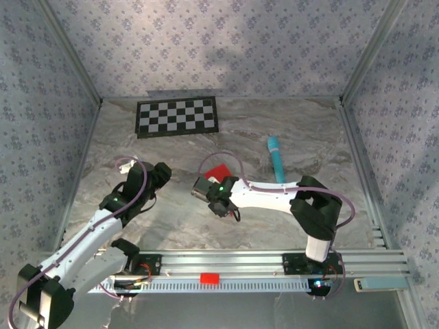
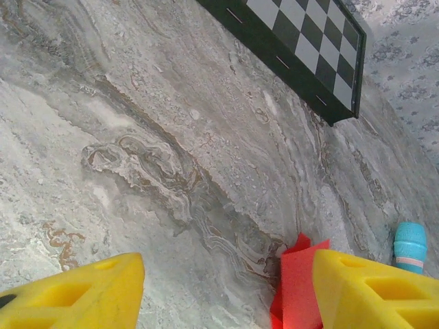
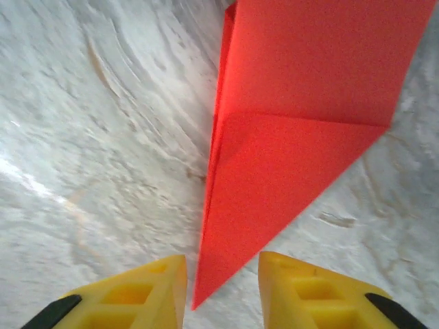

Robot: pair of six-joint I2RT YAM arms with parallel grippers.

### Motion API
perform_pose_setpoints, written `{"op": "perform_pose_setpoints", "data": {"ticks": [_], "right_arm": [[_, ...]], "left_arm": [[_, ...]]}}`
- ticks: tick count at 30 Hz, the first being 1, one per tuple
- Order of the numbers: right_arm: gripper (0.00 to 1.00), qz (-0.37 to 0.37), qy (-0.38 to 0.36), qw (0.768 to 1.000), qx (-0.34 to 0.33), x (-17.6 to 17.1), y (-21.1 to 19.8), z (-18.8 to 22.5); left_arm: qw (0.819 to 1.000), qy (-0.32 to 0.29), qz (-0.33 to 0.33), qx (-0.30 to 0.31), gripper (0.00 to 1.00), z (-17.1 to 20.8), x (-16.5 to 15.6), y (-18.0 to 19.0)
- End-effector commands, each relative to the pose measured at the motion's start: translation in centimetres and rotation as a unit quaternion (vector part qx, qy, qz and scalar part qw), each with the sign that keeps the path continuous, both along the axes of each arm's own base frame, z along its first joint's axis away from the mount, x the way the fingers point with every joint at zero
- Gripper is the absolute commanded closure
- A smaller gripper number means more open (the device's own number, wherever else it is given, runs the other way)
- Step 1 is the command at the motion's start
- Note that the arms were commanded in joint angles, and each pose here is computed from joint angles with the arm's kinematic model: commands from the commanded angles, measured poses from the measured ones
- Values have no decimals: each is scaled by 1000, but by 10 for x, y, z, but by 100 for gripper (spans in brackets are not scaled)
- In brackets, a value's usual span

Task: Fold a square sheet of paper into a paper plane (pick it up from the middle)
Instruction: Turn over the paper at the center of the table, then rotate the paper at the center of the table.

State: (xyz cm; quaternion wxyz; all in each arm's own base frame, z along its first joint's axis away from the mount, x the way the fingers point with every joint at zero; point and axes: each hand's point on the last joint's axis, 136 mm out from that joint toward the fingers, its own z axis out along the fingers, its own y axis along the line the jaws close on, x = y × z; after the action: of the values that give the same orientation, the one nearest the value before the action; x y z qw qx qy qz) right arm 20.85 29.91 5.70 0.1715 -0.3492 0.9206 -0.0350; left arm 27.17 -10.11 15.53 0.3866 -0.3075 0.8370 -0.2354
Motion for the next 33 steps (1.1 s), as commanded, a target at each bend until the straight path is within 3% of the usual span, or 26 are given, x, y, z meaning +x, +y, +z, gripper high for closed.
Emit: {"op": "perform_pose_setpoints", "data": {"ticks": [1,4,7,9,11,17,23,28,33], "right_arm": [[58,-17,44,989,138,1,13,27],[58,-51,88,963,250,10,5,38],[73,-103,142,922,344,24,-9,36],[87,-125,174,901,377,32,-16,33],[91,-128,198,888,395,36,-16,32],[96,-130,257,865,411,39,-1,15],[96,-151,281,863,393,40,8,-10],[95,-219,302,860,349,33,-3,-42],[96,-285,318,838,339,22,-7,-62]], "left_arm": [[1000,7,-13,-2,35,-4,1,-4],[999,19,-43,-9,35,-9,5,-18],[996,33,-83,-22,41,-14,10,-37],[992,46,-112,-36,47,-18,14,-52],[989,60,-130,-45,52,-23,18,-64],[978,92,-171,-73,62,-38,25,-92],[973,106,-188,-81,64,-45,24,-105],[967,108,-209,-97,66,-47,25,-116],[954,112,-248,-124,80,-47,29,-143]]}}
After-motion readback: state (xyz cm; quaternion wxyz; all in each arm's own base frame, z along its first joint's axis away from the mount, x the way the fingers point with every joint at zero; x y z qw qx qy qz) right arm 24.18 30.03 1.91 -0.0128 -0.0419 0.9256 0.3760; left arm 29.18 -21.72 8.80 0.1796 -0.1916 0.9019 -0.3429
